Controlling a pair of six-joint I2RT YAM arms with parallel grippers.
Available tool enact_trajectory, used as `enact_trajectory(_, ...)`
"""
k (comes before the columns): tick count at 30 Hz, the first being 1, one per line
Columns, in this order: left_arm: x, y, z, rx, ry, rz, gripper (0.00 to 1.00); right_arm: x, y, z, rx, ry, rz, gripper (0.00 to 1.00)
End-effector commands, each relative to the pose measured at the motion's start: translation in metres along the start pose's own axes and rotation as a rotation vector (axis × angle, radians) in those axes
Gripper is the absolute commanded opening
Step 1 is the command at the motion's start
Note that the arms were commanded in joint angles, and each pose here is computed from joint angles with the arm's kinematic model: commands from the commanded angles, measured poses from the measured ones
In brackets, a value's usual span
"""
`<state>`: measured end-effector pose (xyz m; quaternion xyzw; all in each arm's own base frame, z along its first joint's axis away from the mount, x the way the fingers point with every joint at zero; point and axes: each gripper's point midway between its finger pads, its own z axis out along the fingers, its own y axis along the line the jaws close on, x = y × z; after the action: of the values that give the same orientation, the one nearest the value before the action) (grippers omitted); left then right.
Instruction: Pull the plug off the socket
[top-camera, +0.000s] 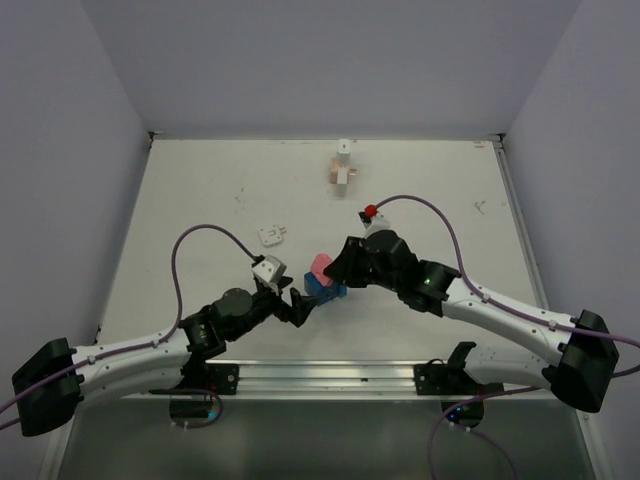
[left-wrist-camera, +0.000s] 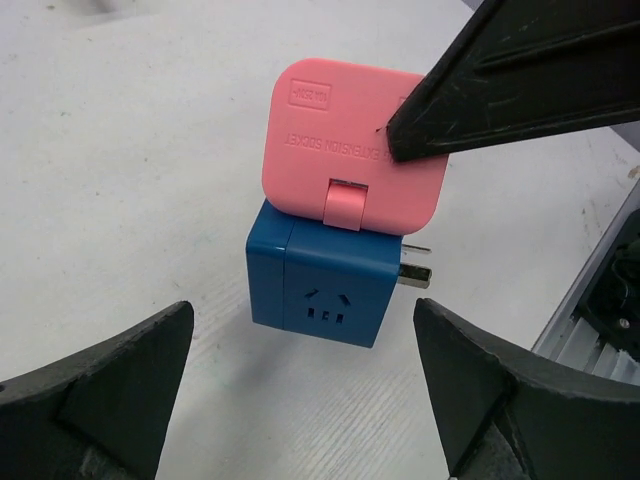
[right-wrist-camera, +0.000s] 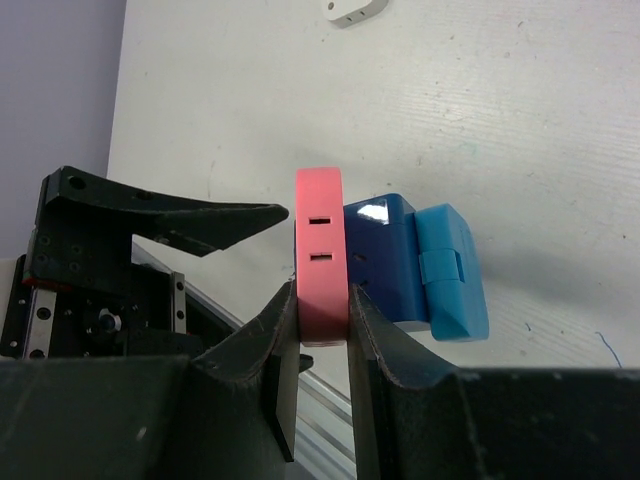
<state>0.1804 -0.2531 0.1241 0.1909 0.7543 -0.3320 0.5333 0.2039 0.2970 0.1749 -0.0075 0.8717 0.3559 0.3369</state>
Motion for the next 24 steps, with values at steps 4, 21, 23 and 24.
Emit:
enact_trajectory(4, -0.019, -0.012, 0.002, 0.060, -0.076, 0.029, 0.95, -0.032, 0.042, -0.016, -0.120, -0.085, 0.076, 0.00)
enact_trajectory(21, -0.011, -0.016, 0.015, 0.068, -0.042, 0.040, 0.86, -0.036, 0.060, -0.019, -0.186, -0.075, 0.090, 0.00)
enact_trajectory(23, -0.010, -0.017, 0.016, 0.072, -0.034, 0.042, 0.84, -0.036, 0.060, -0.018, -0.186, -0.075, 0.091, 0.00)
enact_trajectory(24, -0.011, -0.017, 0.017, 0.072, -0.036, 0.042, 0.84, -0.035, 0.060, -0.017, -0.189, -0.072, 0.090, 0.00)
